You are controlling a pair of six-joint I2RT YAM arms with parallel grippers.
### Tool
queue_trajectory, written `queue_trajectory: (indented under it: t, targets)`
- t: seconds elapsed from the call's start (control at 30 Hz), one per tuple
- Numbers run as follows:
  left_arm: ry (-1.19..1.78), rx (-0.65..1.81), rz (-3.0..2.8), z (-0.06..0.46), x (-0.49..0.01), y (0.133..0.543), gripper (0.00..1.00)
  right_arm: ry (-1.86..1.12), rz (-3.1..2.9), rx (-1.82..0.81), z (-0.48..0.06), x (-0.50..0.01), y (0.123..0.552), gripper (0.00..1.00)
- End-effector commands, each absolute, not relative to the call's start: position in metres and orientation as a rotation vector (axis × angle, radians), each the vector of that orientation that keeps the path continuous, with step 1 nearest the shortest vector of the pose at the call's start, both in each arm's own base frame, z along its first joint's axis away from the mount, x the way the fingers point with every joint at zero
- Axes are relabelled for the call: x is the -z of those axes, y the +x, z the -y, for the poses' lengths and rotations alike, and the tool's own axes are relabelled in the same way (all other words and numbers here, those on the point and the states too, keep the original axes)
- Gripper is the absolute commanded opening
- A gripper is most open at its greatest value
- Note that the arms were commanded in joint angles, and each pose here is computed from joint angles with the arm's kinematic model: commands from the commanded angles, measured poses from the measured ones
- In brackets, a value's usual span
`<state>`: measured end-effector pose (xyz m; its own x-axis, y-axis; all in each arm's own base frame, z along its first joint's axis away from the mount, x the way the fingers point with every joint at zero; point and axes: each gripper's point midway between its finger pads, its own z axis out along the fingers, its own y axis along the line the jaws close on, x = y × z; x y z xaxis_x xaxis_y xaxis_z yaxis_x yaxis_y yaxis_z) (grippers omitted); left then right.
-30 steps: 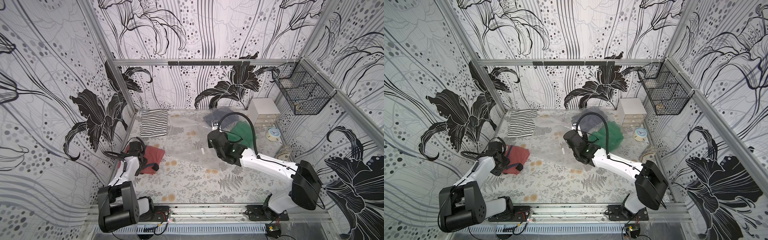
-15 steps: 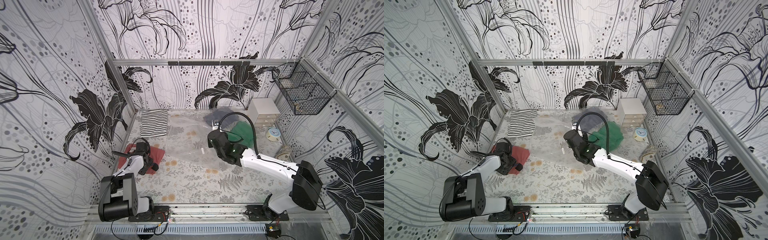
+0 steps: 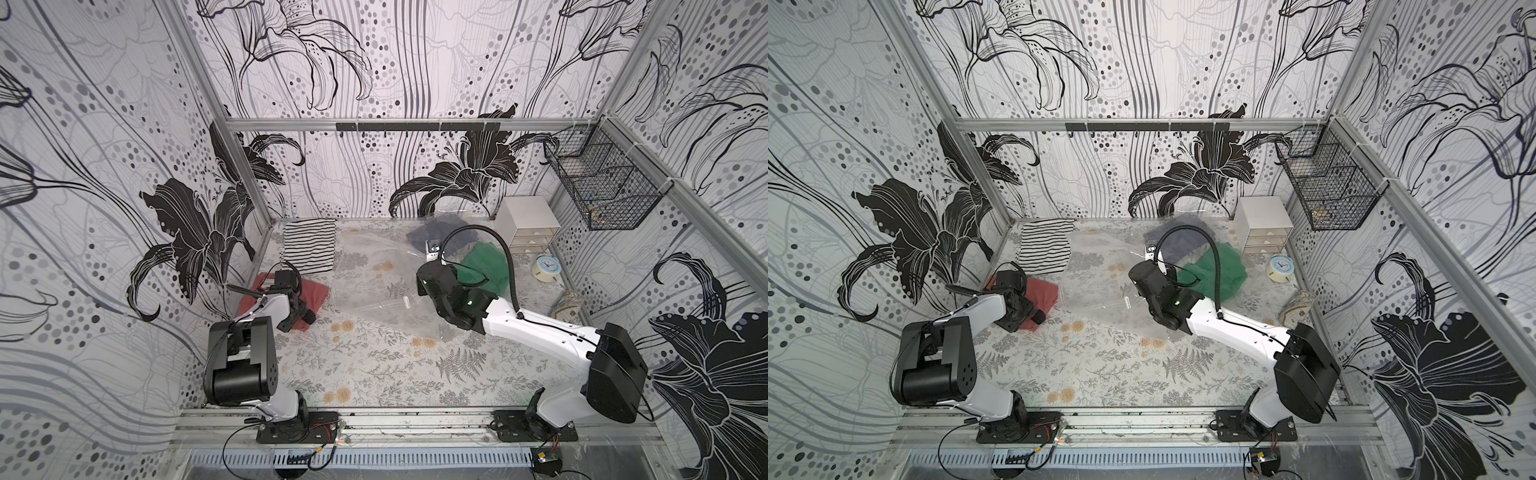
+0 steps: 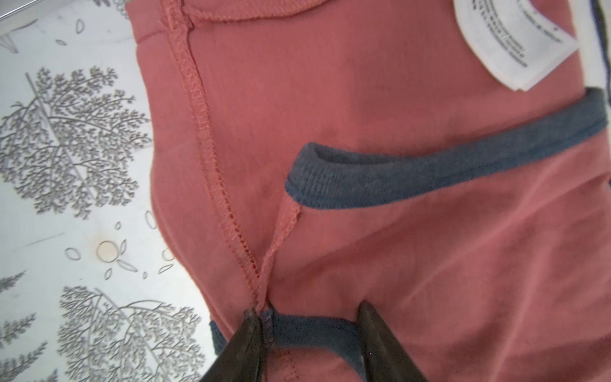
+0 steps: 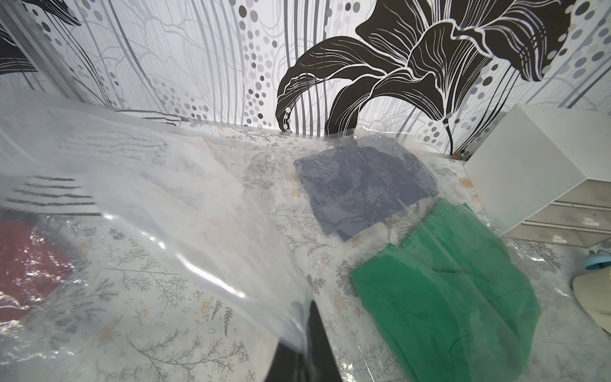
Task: Take the tank top out of the vacuum bag
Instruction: Move the tank top to the center of the board.
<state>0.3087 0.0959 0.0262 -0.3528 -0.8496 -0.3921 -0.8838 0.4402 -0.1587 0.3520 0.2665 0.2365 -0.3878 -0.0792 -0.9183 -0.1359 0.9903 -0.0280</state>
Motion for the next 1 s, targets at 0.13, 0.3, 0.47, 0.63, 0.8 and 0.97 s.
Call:
queue_trajectory:
  t: [0.13, 0.3, 0.47, 0.63, 0.8, 0.97]
  targets:
    - [-1.454, 0.035, -2.225, -0.069, -0.022, 0.346, 0.47, -0.097, -1.936, -0.082, -0.262, -0.250, 0.353, 0.00]
    - [-1.458, 0.041, -2.213, -0.066, -0.020, 0.353, 0.47, -0.100, -1.938, -0.086, -0.263, -0.249, 0.353, 0.00]
    - [-1.430, -0.055, -2.225, -0.075, -0.032, 0.340, 0.47, -0.105, -1.940, -0.084, -0.263, -0.250, 0.353, 0.00]
    - [-1.374, -0.045, -2.191, -0.075, -0.065, 0.321, 0.54, -0.193, -1.949, -0.148, -0.281, -0.245, 0.350, 0.00]
    - [-1.250, -0.030, -2.051, -0.081, -0.150, 0.291, 0.63, -0.346, -1.955, -0.201, -0.314, -0.232, 0.342, 0.00]
    - [-0.934, 0.101, -1.937, -0.064, -0.245, 0.277, 0.58, -0.565, -1.908, -0.281, -0.363, -0.229, 0.317, 0.00]
